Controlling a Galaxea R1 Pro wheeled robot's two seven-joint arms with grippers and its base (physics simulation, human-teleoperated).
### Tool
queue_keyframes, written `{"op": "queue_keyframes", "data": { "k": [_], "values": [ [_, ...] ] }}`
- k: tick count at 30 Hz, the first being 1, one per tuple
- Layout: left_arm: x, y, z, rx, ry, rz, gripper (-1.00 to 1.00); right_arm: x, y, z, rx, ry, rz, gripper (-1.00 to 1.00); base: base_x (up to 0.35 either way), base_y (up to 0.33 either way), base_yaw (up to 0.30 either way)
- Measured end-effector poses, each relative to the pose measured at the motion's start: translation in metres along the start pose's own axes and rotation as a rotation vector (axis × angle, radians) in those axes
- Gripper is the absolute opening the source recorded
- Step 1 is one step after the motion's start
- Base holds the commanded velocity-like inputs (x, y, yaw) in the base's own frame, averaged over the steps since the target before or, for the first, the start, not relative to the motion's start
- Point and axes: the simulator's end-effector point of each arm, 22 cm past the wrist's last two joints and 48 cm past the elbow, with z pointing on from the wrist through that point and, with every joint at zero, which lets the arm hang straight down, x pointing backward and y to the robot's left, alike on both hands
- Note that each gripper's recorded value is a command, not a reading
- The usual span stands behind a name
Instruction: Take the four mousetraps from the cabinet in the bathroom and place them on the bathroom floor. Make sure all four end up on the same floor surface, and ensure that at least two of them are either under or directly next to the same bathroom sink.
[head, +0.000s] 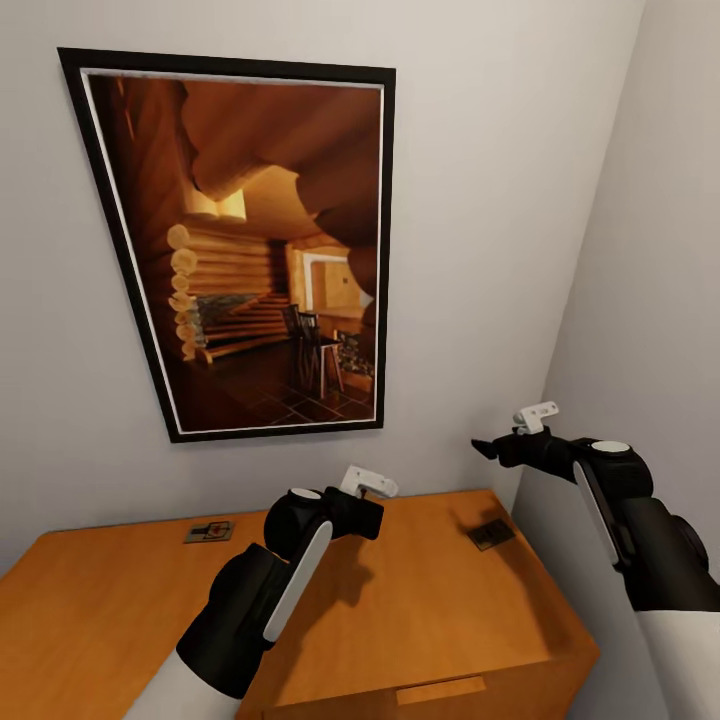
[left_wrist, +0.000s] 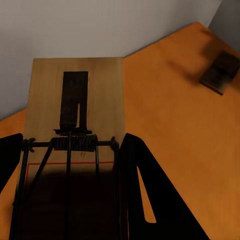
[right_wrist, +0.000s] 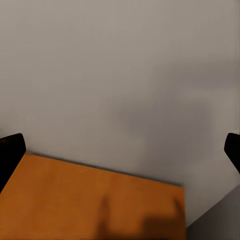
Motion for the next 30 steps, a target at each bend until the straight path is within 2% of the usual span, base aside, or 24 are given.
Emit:
{"op": "queue_keyframes", "data": {
  "k": [10, 30],
  "values": [
    [-0.001, 0.001, 0.000, -0.003, -0.004, -0.001, -1.00, 0.012, 0.010, 0.008, -0.005, 0.043, -0.046, 1.00, 0.000, 0.000, 0.000],
    [-0.004, 0.004, -0.001, -0.010, -0.013, -0.005, -1.00, 0.013, 0.012, 0.008, -0.007, 0.047, -0.053, 1.00, 0.000, 0.000, 0.000]
  ]
}}
